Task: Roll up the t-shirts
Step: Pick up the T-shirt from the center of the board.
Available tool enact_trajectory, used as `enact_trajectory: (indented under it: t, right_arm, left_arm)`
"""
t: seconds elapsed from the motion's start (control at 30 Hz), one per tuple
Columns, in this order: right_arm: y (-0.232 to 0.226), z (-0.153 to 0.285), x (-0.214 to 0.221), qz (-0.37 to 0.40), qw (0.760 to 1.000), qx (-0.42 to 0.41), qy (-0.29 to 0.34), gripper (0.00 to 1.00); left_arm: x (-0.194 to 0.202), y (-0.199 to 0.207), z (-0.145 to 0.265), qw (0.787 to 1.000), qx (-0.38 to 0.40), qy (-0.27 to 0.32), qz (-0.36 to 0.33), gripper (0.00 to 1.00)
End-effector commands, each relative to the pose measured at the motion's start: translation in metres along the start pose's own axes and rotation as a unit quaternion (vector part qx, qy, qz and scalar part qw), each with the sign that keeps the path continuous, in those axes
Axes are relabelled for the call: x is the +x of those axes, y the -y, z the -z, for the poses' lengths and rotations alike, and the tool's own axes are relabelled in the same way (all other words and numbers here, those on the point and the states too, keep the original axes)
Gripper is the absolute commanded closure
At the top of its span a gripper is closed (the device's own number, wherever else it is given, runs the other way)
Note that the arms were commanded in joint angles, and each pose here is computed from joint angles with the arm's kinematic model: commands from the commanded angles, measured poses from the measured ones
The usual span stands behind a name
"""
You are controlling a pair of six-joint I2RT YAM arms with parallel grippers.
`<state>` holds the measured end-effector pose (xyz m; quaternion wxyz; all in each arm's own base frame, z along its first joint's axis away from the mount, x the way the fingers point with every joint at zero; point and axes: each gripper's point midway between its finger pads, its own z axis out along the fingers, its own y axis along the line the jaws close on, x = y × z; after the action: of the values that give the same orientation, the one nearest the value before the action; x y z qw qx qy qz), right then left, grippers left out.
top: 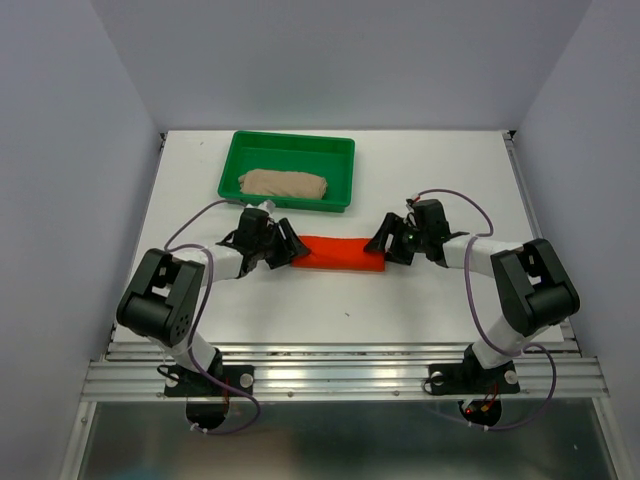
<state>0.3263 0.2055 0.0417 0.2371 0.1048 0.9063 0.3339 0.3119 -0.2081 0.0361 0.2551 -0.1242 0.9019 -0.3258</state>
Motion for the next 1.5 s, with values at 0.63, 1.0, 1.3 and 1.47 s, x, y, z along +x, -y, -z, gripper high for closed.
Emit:
enact_trajectory:
  t: [0.63,1.0,1.3,1.47]
  right_arm:
    - [0.024,-0.005,0.011,0.001,0.999,0.042,-0.016,0.24]
    - [0.023,-0.004,0.007,0.005,0.999,0.044,-0.013,0.24]
    - [0.023,-0.004,0.008,0.004,0.999,0.046,-0.015,0.24]
    - [0.025,-0.004,0.009,0.003,0.999,0.048,-0.015,0.24]
  left_arm:
    - [0.006,0.005,0.011,1.0,-0.005,-0.012,-0.004,0.47]
    - [-0.016,-0.007,0.017,0.997,-0.06,0.033,-0.025,0.23]
    - [-0.014,0.004,-0.004,0.999,-0.019,0.017,-0.02,0.21]
    - [-0.005,0.012,-0.012,1.0,0.008,-0.011,-0.017,0.33]
